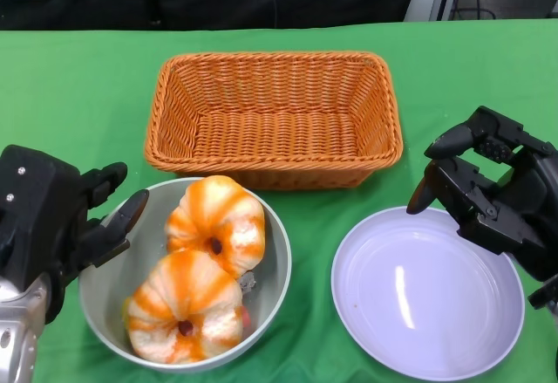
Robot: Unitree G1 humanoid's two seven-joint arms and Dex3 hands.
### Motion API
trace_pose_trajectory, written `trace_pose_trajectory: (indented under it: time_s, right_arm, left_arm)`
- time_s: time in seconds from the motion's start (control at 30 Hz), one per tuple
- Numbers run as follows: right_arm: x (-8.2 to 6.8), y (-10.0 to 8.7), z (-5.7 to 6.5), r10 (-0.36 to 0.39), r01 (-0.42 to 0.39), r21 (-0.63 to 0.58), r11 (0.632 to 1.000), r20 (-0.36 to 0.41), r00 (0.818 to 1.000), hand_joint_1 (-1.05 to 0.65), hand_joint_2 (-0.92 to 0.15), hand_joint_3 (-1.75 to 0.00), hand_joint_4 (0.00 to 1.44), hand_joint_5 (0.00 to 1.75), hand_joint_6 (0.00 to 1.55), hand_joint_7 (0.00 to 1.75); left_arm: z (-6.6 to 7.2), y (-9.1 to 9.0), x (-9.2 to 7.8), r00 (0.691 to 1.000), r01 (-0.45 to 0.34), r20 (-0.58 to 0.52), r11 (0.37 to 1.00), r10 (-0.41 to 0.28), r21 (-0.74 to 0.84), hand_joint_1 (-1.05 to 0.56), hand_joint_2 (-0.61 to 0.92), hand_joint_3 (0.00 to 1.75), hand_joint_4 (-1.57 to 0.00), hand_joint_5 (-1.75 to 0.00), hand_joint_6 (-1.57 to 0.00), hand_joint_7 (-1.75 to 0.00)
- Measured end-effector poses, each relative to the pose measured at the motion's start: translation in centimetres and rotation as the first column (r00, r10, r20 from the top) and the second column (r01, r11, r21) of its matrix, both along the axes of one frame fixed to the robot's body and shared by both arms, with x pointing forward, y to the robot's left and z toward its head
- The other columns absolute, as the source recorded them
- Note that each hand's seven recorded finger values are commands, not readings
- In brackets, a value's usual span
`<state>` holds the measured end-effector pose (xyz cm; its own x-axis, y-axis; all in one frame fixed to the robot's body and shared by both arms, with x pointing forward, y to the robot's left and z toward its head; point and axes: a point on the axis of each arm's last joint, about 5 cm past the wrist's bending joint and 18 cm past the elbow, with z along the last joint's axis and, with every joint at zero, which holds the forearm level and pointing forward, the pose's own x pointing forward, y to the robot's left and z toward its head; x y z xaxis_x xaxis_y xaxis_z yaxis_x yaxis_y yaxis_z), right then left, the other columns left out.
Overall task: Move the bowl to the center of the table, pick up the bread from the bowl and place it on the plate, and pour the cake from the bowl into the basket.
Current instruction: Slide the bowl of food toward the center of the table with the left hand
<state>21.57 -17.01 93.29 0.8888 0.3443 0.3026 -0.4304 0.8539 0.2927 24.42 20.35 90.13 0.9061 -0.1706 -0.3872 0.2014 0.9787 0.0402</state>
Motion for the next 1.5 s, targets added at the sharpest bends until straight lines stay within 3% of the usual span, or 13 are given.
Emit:
trace_pose_trajectory:
  time_s: [1.5]
  right_arm:
    - [0.0,0.0,-0.2,-0.008,0.008,-0.003,1.0,0.018,1.0,-0.1,-0.76,-0.65,0.63,1.5,0.67,1.12]
  left_arm:
    - [0.7,-2.3,-1.4,0.991,0.132,0.026,0.976,-0.129,-0.173,-0.8,0.92,0.53,-0.18,-0.02,-0.12,-0.01]
